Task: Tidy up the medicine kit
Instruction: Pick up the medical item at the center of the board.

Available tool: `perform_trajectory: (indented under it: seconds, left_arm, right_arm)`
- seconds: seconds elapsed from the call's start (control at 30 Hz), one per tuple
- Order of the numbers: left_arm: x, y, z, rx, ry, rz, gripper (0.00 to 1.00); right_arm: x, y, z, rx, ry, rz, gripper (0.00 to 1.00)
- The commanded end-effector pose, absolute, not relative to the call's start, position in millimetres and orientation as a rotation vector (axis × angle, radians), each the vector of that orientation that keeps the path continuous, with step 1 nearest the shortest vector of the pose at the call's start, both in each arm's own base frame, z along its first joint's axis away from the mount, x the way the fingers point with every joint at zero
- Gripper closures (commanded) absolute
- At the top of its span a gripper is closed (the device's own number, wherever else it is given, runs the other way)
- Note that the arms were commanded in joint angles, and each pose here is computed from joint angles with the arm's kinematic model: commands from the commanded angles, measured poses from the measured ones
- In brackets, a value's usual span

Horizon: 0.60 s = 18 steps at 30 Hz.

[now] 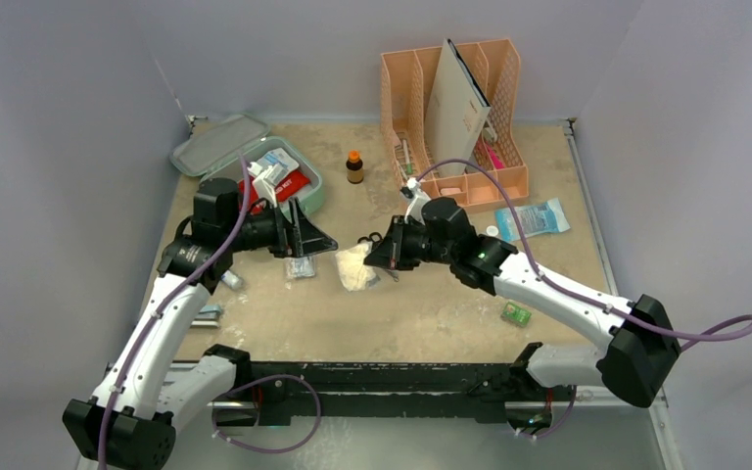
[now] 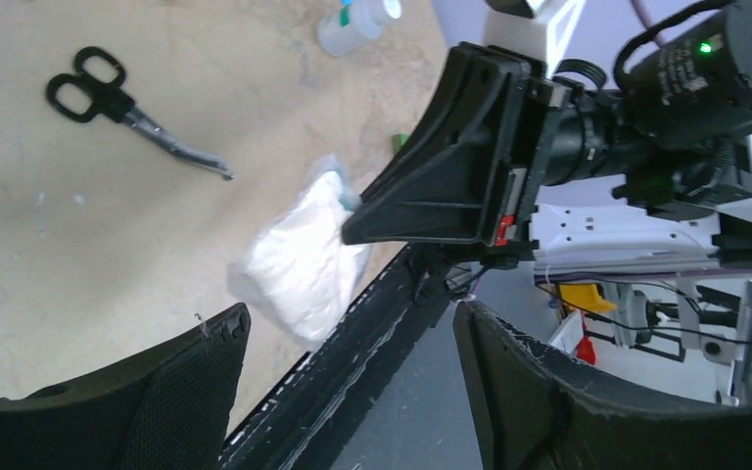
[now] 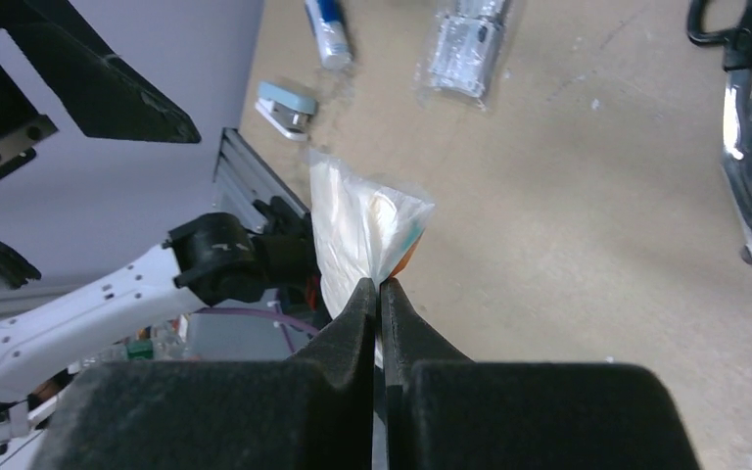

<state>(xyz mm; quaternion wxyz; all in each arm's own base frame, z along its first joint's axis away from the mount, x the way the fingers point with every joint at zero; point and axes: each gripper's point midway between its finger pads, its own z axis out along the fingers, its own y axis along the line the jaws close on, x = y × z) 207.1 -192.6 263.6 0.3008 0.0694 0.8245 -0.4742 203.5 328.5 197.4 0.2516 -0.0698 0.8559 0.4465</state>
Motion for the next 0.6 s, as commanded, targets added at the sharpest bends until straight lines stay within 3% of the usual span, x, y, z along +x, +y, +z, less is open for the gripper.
perform_trajectory:
  seconds: [0.0, 0.57]
  left_arm:
    - [197, -204, 288, 0.213, 2.11, -1.41, 0.26]
    - [208, -208, 276, 0.164, 2.117, -1.441, 0.45]
  right_arm:
    - [205, 343, 250, -0.167, 2.166, 1.402, 1.0]
    - [221, 333, 275, 0.048, 1.988, 1.468, 1.0]
